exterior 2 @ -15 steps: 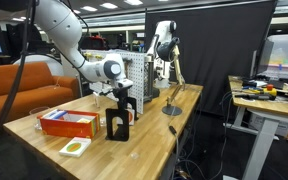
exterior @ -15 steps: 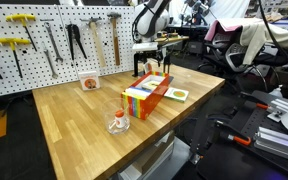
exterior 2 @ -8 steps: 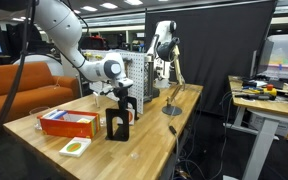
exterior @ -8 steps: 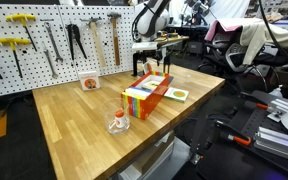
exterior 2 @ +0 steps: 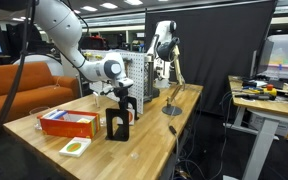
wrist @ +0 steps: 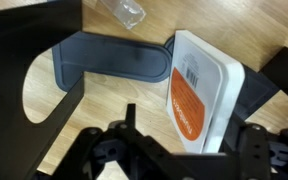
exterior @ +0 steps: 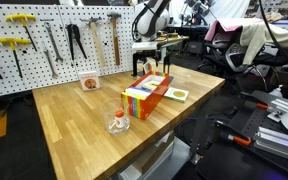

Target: Remove the book that's slightly open and put it on the black thing nearest to the box

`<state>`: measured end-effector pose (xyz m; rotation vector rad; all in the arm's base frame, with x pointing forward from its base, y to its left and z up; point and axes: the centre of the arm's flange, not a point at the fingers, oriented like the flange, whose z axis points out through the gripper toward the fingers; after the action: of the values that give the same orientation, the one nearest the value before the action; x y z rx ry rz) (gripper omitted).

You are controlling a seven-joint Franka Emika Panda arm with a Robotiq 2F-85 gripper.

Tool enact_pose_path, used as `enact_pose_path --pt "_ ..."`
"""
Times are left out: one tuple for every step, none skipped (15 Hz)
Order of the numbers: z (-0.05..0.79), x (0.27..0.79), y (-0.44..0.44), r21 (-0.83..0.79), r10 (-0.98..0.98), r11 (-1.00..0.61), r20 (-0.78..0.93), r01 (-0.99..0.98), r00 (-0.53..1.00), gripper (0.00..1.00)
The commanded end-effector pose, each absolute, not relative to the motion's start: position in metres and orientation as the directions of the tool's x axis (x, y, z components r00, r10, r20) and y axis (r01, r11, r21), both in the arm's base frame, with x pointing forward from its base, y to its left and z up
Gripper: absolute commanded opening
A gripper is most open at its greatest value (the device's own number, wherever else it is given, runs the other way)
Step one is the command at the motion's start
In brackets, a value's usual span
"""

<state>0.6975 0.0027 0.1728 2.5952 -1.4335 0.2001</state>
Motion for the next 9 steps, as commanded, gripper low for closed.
enact_pose_path --pt "0.1769 0.6959 -0.001 0.064 -0.822 -0.534 0.191 -0.843 0.536 0.52" --pt "0.1769 0.6958 -0.001 0.065 -0.822 -0.534 0.191 -0.843 0.536 0.46" --pt "0.1769 0.6958 -0.0012 0.064 -0.822 -0.534 0.191 -0.843 0.536 0.38" --pt "0.1769 0.6958 -0.0013 0.064 -0.822 -0.534 0.19 -0.843 0.536 0.32" --pt "0.1769 0.6958 -0.0014 0.064 -0.822 -0.535 0.19 -0.843 0.536 0.24" --pt "0.1771 0.6959 -0.0015 0.064 -0.822 -0.535 0.189 -0.843 0.536 0.18" --pt "0.1771 0.6959 -0.0016 0.064 -0.822 -0.535 0.189 -0.843 0.536 0.1" --pt "0.1771 0.6958 -0.0016 0.063 -0.823 -0.535 0.188 -0.842 0.537 0.05" --pt "0.1772 0.6956 -0.0015 0.063 -0.822 -0.536 0.189 -0.842 0.537 0.0"
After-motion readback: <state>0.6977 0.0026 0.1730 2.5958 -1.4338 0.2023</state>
